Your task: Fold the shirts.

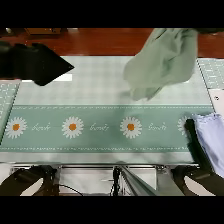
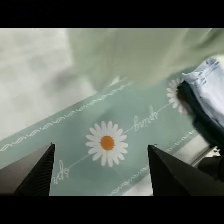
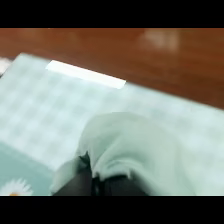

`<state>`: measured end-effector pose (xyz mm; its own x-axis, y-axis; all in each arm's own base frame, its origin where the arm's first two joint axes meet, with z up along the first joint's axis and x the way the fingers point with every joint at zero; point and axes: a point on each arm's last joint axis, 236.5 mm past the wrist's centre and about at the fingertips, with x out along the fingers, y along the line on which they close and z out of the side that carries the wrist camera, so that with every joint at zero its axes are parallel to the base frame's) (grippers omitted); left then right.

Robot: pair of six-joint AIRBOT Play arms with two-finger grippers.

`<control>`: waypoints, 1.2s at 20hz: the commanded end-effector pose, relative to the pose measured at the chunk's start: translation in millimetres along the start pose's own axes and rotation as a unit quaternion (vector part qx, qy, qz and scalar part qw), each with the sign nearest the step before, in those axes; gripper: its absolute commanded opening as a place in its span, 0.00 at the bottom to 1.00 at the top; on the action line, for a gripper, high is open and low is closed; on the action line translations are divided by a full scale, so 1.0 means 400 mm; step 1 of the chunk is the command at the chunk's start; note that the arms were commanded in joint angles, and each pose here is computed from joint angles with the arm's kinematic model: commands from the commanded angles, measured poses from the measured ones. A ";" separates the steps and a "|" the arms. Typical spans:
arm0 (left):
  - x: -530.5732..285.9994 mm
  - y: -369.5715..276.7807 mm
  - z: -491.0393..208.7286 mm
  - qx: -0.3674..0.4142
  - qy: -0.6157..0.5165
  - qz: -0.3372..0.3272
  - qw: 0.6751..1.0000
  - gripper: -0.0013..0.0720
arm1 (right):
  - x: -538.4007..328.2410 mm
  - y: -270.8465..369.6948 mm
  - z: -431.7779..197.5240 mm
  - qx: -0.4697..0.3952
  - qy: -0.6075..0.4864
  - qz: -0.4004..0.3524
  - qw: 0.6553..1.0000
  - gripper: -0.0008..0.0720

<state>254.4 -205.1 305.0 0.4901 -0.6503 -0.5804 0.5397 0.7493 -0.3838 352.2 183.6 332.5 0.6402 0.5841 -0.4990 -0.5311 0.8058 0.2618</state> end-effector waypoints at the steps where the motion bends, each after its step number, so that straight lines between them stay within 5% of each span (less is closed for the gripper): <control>1: -0.047 -0.039 -0.038 -0.001 0.005 -0.012 1.000 0.99 | 0.103 0.150 -0.126 -0.036 0.106 0.064 0.992 0.04; 8: 0.099 -0.013 -0.201 -0.027 0.113 -0.023 0.993 0.99 | 0.571 0.345 -0.502 -0.082 0.301 0.124 0.942 0.10; 10: 0.140 0.025 -0.242 -0.039 0.132 -0.008 0.990 0.99 | 0.609 0.421 -0.602 -0.087 0.341 0.172 0.920 0.67; 13: 0.172 0.081 -0.285 -0.016 0.152 0.020 0.988 0.99 | 0.538 0.419 -0.585 -0.136 0.348 0.192 0.907 0.69; 17: 0.210 0.162 -0.324 0.002 0.179 0.067 0.981 0.99 | 0.369 0.075 -0.323 -0.210 0.254 -0.024 0.944 0.69; 19: 0.252 0.194 -0.362 0.003 0.209 0.074 0.975 0.99 | 0.261 -0.110 -0.224 -0.163 0.213 -0.107 0.957 0.69; 24: 0.355 0.305 -0.487 -0.001 0.288 0.085 0.954 0.99 | 0.145 -0.402 -0.267 0.051 0.209 -0.124 0.969 0.70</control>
<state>249.1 -192.4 75.1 0.1627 -0.3934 -0.9049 0.4744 0.8353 -0.2778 412.2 141.3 179.9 0.4574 0.2862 -0.8420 -0.4676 0.8828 0.0461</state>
